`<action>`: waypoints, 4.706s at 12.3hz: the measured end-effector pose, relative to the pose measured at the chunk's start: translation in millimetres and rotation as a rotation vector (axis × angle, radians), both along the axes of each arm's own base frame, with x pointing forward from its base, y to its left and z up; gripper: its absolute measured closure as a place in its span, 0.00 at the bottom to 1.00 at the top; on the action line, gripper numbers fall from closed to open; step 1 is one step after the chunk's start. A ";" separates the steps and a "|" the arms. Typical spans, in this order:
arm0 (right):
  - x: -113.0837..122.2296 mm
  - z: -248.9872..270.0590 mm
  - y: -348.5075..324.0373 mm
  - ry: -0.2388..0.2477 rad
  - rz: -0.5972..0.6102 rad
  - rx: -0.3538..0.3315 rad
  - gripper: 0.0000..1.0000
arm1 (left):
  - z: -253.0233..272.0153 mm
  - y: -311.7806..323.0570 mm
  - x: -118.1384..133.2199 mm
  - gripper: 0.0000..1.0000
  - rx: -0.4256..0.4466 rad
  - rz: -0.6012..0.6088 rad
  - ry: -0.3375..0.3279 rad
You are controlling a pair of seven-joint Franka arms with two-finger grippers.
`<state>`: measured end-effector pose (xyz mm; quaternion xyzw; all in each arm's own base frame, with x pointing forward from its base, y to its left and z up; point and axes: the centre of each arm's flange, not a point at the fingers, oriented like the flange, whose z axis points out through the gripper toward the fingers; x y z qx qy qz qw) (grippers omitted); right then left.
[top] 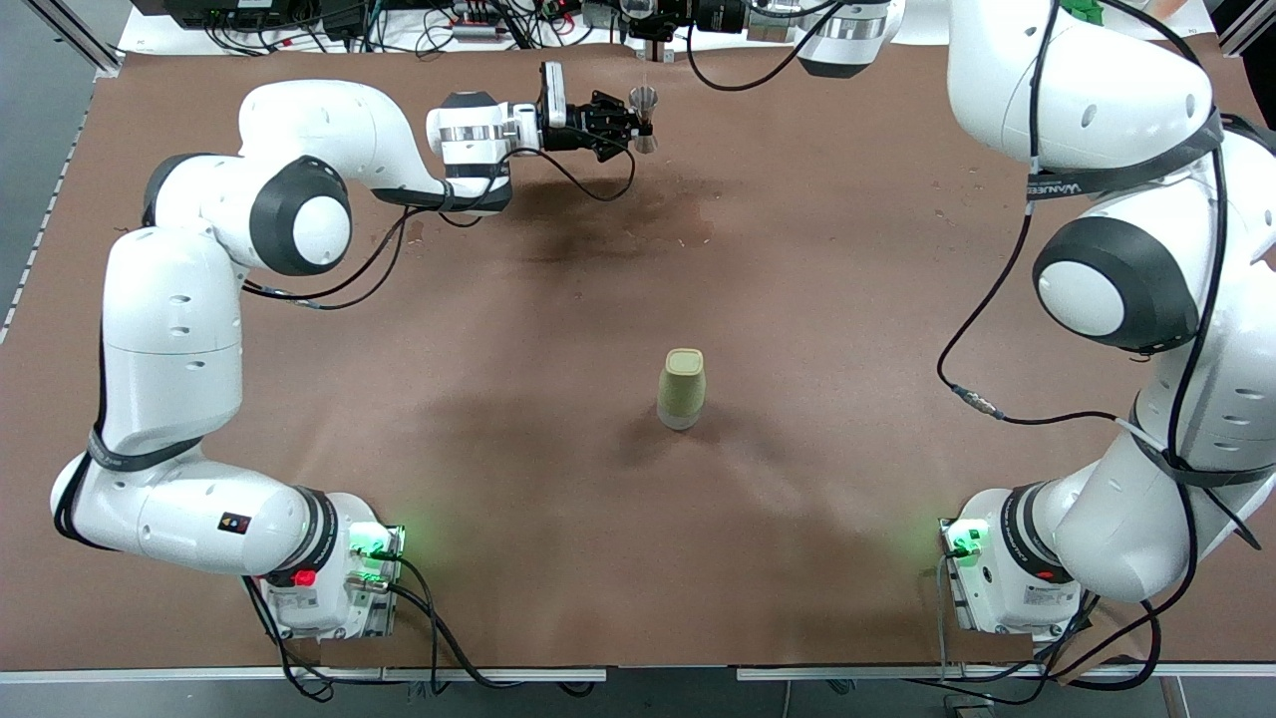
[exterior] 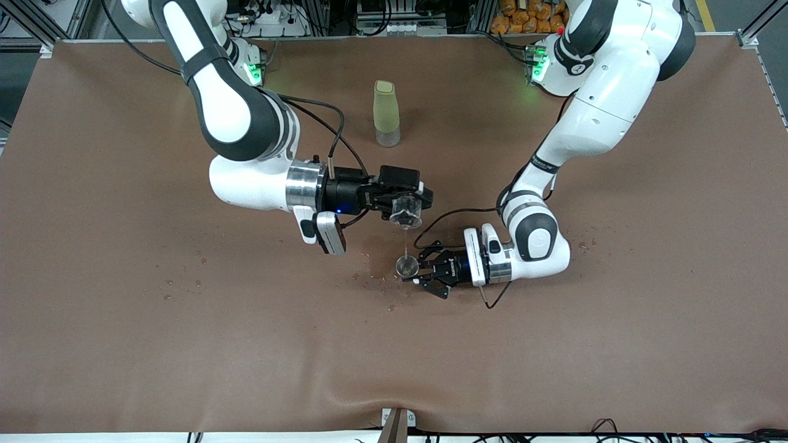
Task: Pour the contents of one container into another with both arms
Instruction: 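Pour the liquid from the beaker into the jigger with the right gripper, then turn the beaker upright with the right gripper while the left gripper withdraws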
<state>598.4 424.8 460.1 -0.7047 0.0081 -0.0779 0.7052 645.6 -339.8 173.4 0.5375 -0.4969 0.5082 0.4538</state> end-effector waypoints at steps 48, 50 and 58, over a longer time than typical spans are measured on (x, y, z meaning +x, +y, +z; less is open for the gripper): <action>-7.9 -2.4 20.5 0.335 -0.103 0.142 0.85 | 1.0 9.2 3.2 0.80 0.000 -0.015 0.002; -13.4 -4.5 21.9 0.341 -0.099 0.135 0.85 | 1.0 12.4 4.9 0.80 0.000 -0.011 0.002; -13.2 -18.1 15.9 0.032 -0.114 0.038 0.85 | 3.1 33.4 13.1 0.80 -0.025 -0.015 -0.004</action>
